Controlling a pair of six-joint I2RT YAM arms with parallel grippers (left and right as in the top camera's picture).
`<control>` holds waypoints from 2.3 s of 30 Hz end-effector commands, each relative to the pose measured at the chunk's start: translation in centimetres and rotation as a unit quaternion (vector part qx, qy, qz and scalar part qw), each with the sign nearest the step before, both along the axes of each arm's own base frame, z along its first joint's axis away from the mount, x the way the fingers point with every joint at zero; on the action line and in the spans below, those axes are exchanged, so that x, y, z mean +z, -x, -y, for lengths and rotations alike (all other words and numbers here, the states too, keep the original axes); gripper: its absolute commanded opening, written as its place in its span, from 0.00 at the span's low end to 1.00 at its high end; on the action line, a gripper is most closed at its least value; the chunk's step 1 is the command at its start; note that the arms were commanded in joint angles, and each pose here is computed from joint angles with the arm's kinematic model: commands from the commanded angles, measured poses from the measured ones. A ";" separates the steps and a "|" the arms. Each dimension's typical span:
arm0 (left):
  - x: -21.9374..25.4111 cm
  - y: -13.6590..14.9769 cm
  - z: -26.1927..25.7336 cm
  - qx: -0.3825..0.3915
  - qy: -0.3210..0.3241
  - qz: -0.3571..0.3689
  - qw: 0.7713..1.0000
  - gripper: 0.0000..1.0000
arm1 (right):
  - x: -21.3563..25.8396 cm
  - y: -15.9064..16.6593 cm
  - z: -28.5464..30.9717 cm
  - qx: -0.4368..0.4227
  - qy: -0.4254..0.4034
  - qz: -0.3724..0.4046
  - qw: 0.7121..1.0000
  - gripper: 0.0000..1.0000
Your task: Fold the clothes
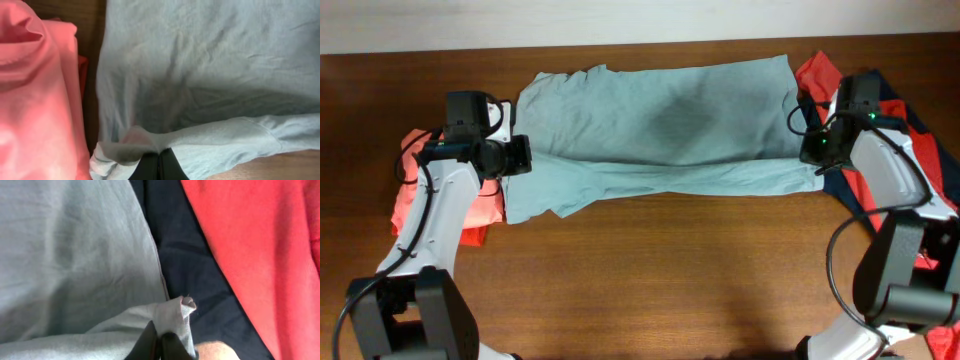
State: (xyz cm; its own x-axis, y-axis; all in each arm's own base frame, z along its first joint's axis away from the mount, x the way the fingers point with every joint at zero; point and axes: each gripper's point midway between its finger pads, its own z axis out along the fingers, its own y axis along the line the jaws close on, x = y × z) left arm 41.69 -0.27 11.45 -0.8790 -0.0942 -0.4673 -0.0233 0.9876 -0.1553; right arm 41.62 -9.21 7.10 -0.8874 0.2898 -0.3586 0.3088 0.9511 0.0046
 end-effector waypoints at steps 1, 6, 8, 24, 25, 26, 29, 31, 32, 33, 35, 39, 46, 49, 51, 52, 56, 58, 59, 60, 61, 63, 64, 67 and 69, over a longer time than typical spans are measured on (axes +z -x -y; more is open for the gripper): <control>-0.4 -0.8 -0.4 0.003 -0.011 0.004 1.000 0.00 | -0.7 -0.8 0.4 -0.005 -0.003 0.006 1.000 0.09; -2.3 -0.8 -0.4 0.002 -0.010 -0.018 1.000 0.00 | -1.5 -1.7 0.2 0.000 -0.014 0.015 1.000 0.09; -3.0 -1.0 -0.4 0.003 -0.010 -0.024 1.000 0.00 | -1.8 -2.2 -0.1 0.004 -0.020 0.021 1.000 0.09; -4.0 -2.8 -2.2 0.052 -0.040 -0.004 0.998 0.00 | -1.0 -5.1 -0.4 0.017 -0.032 0.082 0.996 0.16; -4.0 -2.9 -2.2 0.052 -0.040 -0.002 0.998 0.00 | -1.0 -5.3 -0.6 0.020 -0.036 0.086 0.995 0.20; -4.0 -3.0 -2.2 0.052 -0.040 -0.001 0.998 0.00 | -1.1 -5.5 -0.8 0.023 -0.043 0.090 0.995 0.21; -4.0 -3.1 -2.2 0.053 -0.041 0.001 0.998 0.00 | -1.7 -5.6 -1.1 0.026 -0.050 0.087 0.995 0.21; -4.0 -3.1 -2.2 0.053 -0.041 0.001 0.998 0.01 | -2.4 -5.5 -1.3 0.028 -0.057 0.079 0.995 0.22; -4.1 -3.1 -2.2 0.053 -0.041 0.000 0.998 0.01 | -2.7 -5.3 -1.4 0.028 -0.060 0.073 0.995 0.22; -4.1 -3.0 -2.2 0.053 -0.041 0.000 0.998 0.09 | -3.0 -5.1 -1.4 0.028 -0.061 0.068 0.995 0.22; -4.1 -3.0 -2.2 0.053 -0.041 -0.001 0.998 0.22 | -3.2 -4.9 -1.5 0.027 -0.062 0.062 0.996 0.28; -4.1 -3.0 -2.2 0.053 -0.041 -0.001 0.998 0.49 | -3.3 -4.5 -1.5 0.026 -0.064 0.054 0.996 0.43; -4.7 -1.7 -1.0 0.036 -0.011 -0.031 0.999 0.50 | -3.5 -3.8 -1.7 0.037 -0.063 0.038 0.997 0.47; -5.2 -0.6 -0.6 0.031 -0.001 -0.056 0.998 0.43 | -2.9 -3.7 -1.7 0.040 -0.062 0.039 0.997 0.47; -5.5 0.2 -0.5 0.030 0.000 -0.072 0.997 0.36 | -2.0 -3.8 -1.8 0.054 -0.056 0.045 0.996 0.46; -5.6 0.5 -0.4 0.030 0.000 -0.078 0.996 0.33 | -1.4 -4.0 -1.8 0.059 -0.053 0.050 0.996 0.46; -5.7 0.6 -0.4 0.030 0.001 -0.082 0.996 0.23 | 1.3 -4.4 -1.7 0.067 -0.044 0.072 0.994 0.46; -5.6 0.6 -0.1 0.026 0.006 -0.082 0.996 0.22 | 1.7 -4.1 -1.8 0.076 -0.041 0.068 0.994 0.43; -5.7 0.6 0.1 0.023 0.009 -0.082 0.996 0.22 | 1.6 -3.9 -1.8 0.079 -0.041 0.062 0.994 0.42; -5.8 0.5 0.2 0.020 0.008 -0.081 0.996 0.22 | 1.3 -3.6 -1.9 0.082 -0.041 0.056 0.994 0.42; -6.0 0.5 0.4 0.018 0.006 -0.082 0.996 0.22 | 1.0 -3.4 -1.9 0.087 -0.041 0.049 0.994 0.43; -6.7 0.4 0.9 0.012 0.005 -0.088 0.996 0.23 | 0.2 -2.8 -2.0 0.086 -0.046 0.030 0.995 0.42; -7.1 0.5 1.1 0.009 0.005 -0.093 0.996 0.23 | 0.1 -2.6 -2.0 0.086 -0.047 0.026 0.995 0.42; -8.0 0.8 1.6 0.003 0.005 -0.107 0.994 0.32 | 0.0 -2.4 -2.1 0.086 -0.049 0.021 0.995 0.43; -8.4 1.1 1.9 0.000 0.005 -0.116 0.993 0.36 | 0.0 -2.3 -2.1 0.086 -0.049 0.020 0.995 0.43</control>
